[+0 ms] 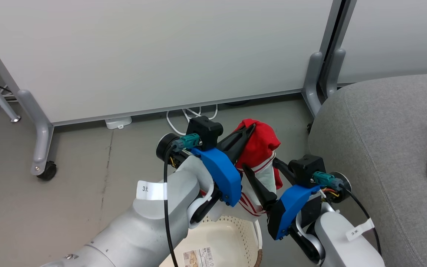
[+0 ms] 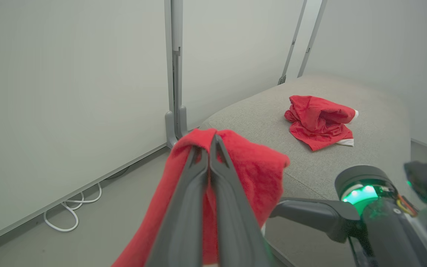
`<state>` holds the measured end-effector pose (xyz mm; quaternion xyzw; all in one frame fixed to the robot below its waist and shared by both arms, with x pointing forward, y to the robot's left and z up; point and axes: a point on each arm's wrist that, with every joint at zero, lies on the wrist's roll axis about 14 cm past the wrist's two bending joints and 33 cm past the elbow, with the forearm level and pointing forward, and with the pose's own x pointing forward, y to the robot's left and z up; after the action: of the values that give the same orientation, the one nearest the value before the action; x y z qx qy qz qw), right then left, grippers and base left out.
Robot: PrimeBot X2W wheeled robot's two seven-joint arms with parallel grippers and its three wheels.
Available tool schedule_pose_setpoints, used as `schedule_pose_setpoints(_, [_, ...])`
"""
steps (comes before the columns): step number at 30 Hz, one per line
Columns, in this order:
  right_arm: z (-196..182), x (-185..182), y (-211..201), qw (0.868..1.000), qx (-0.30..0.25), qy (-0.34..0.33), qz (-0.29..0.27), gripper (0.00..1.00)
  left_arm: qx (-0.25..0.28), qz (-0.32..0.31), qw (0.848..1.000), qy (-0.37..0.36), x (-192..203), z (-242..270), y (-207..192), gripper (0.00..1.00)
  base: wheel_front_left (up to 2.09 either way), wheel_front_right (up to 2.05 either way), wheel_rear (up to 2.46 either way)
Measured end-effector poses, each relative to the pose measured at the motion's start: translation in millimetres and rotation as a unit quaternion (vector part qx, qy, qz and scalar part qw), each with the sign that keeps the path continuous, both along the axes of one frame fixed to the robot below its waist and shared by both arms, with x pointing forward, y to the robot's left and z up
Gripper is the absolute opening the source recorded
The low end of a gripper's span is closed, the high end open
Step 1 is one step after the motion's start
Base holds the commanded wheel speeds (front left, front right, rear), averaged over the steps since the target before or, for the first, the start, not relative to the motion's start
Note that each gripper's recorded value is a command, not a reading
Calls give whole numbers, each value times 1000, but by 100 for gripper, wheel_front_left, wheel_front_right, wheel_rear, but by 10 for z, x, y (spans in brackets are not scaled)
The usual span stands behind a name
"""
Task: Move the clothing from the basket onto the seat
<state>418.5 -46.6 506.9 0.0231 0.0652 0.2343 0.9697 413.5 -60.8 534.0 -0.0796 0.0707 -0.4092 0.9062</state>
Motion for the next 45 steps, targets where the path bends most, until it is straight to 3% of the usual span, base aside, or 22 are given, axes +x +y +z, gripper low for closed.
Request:
schedule_pose_setpoints(13, [-37, 135, 161, 1000, 11, 10, 22, 100, -1, -3, 1000, 6, -33, -18, -8, 0, 0, 0, 0])
schedule_pose_setpoints(14, [-29, 137, 173, 1000, 13, 9, 24, 89, -1, -3, 1000, 5, -37, -15, -6, 0, 0, 0, 0])
schedule_pose_setpoints(15, [-32, 133, 184, 1000, 16, 10, 25, 44, 0, -3, 1000, 5, -40, -13, -4, 0, 0, 0, 0])
schedule_pose_setpoints(16, [-44, 129, 194, 999, 17, 11, 26, 27, -1, -3, 1000, 6, -42, -12, -1, 0, 0, 0, 0])
schedule_pose_setpoints(17, [-48, 130, 203, 999, 18, 11, 27, 0, -2, -2, 1000, 6, -43, -11, 2, 0, 0, 0, 0])
schedule_pose_setpoints(45, [-61, 94, 104, 1000, 23, 6, 15, 0, 6, -8, 1000, 0, -59, 14, -48, 0, 0, 0, 0])
